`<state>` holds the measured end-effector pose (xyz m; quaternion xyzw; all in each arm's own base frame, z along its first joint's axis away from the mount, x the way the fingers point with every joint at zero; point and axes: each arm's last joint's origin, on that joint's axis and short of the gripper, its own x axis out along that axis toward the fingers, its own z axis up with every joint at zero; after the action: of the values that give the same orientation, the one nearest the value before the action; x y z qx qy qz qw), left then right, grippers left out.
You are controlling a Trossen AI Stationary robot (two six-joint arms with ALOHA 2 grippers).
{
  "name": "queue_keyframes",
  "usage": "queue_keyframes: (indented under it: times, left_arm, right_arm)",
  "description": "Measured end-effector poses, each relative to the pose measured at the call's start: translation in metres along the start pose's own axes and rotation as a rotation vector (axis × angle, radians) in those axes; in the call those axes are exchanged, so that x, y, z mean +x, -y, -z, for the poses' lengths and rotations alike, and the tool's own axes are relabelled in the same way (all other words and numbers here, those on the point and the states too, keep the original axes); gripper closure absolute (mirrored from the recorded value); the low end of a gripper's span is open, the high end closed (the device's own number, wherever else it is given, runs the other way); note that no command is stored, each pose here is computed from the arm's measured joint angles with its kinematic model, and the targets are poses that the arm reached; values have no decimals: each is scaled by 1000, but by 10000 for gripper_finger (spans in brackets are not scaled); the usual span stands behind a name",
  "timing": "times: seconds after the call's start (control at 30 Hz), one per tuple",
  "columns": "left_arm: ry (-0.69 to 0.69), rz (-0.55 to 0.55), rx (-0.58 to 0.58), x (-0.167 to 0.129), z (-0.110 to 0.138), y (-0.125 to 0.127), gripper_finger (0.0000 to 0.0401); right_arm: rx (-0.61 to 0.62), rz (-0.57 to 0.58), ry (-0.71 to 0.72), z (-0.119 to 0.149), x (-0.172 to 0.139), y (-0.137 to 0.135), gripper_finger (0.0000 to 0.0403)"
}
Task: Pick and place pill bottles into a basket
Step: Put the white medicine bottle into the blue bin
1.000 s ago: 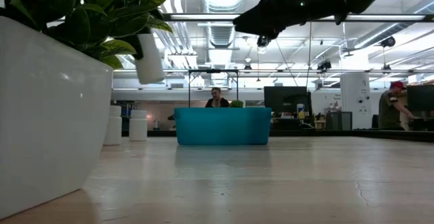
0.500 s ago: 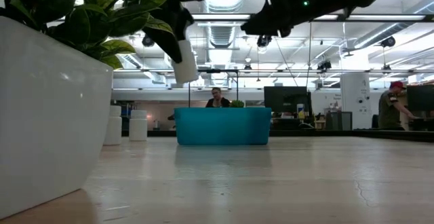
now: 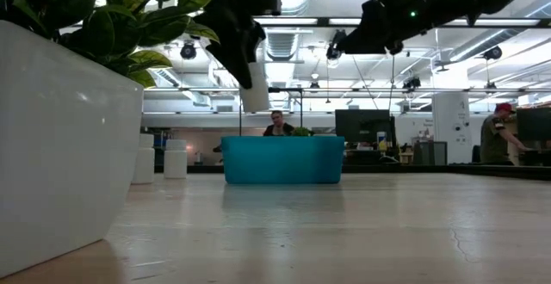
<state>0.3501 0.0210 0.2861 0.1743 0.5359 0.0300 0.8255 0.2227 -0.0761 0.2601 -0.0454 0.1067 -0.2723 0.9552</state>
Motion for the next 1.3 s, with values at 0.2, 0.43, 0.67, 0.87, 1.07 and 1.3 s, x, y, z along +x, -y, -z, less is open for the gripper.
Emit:
queue_keyframes:
  times: [0.2,0.43,0.67,0.87,1.07,1.3]
  left_arm:
    - [4,26,4,16,-2,-7,245]
    - [-8,31,12,34,-12,-10,245]
    - [-4,27,40,43,-23,-14,245]
    - [-3,18,28,47,-25,-20,245]
    - [5,22,16,53,-25,-23,245]
    - [1,61,18,67,-26,-20,245]
  right_arm:
    - [11,6,23,2,-7,3,180]
    - [9,8,21,2,-6,3,179]
    - [11,7,19,3,-6,3,179]
    - [11,5,18,3,-6,3,179]
    - [11,4,18,3,-6,3,179]
    - [12,2,17,3,-6,2,179]
